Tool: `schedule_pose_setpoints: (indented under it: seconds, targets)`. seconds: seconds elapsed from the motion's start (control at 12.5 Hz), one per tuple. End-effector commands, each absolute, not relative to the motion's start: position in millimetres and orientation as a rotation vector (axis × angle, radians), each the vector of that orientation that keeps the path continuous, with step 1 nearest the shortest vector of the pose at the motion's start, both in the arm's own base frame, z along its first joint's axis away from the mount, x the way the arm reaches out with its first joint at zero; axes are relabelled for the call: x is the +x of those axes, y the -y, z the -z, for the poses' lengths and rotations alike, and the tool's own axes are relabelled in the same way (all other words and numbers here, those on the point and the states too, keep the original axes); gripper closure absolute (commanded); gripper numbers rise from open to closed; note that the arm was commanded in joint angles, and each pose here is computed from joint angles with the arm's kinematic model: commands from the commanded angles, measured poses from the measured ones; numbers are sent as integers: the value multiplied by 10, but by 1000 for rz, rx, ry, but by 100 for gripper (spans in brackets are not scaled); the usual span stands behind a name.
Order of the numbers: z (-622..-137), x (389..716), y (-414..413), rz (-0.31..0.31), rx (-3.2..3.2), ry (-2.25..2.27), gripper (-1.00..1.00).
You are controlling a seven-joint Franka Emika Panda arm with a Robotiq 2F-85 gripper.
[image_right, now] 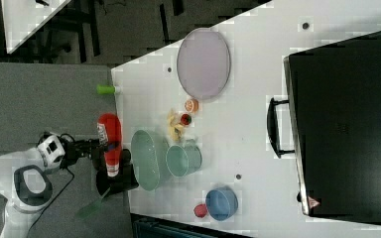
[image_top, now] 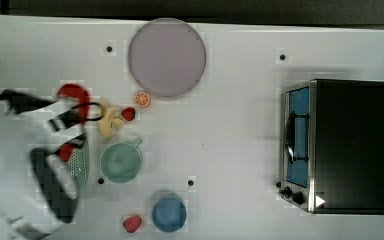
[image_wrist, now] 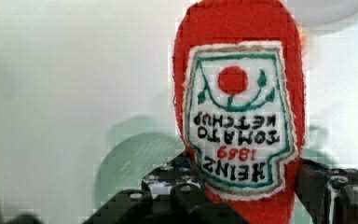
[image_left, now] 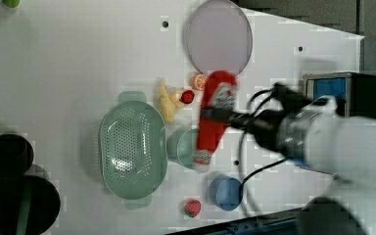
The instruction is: Pick ketchup from strainer and place it on the table
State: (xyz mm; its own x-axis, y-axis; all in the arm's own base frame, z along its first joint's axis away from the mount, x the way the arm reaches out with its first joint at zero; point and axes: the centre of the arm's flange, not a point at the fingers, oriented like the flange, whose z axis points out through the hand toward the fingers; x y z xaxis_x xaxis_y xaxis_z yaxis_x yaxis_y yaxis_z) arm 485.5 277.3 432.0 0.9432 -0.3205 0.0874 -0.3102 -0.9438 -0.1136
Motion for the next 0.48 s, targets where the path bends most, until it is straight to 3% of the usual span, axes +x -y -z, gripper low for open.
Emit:
schedule_pose_setpoints:
  seconds: [0.08, 0.48]
  targets:
    - [-4032, 5310, -1622, 16, -2982, -824, -12]
    - [-3733, 5434, -373, -53, -2911, -1144, -12]
